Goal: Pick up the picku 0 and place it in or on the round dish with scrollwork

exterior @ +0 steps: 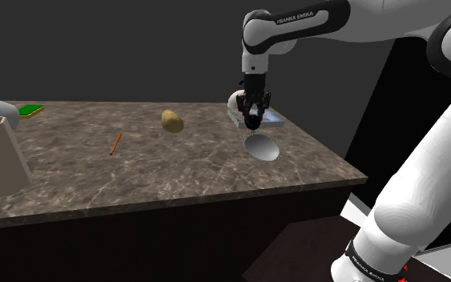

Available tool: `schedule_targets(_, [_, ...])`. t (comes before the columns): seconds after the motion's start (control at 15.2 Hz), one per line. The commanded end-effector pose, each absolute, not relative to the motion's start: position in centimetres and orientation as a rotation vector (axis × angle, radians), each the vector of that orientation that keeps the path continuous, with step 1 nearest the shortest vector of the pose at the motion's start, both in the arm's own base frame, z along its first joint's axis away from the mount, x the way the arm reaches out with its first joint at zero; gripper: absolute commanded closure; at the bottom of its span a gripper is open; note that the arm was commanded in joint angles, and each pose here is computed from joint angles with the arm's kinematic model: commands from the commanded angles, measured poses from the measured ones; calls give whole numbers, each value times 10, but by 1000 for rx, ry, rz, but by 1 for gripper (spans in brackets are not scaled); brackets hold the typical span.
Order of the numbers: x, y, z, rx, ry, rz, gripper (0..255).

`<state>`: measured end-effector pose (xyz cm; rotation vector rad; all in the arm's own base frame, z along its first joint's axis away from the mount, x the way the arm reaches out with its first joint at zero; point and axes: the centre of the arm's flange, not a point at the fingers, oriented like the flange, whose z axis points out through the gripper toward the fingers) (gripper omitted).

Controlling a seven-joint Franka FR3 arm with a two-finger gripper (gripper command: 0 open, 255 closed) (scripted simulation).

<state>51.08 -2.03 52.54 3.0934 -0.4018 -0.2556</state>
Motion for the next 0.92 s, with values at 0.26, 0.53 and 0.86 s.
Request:
schedule_targets(0.26, [483, -67, 518, 3094, -400, -256, 255])
schedule_targets(0.53, [483, -67, 497, 3094, -400, -256, 255])
schedule_targets(0.86, [483, -67, 470, 3094, -400, -256, 255])
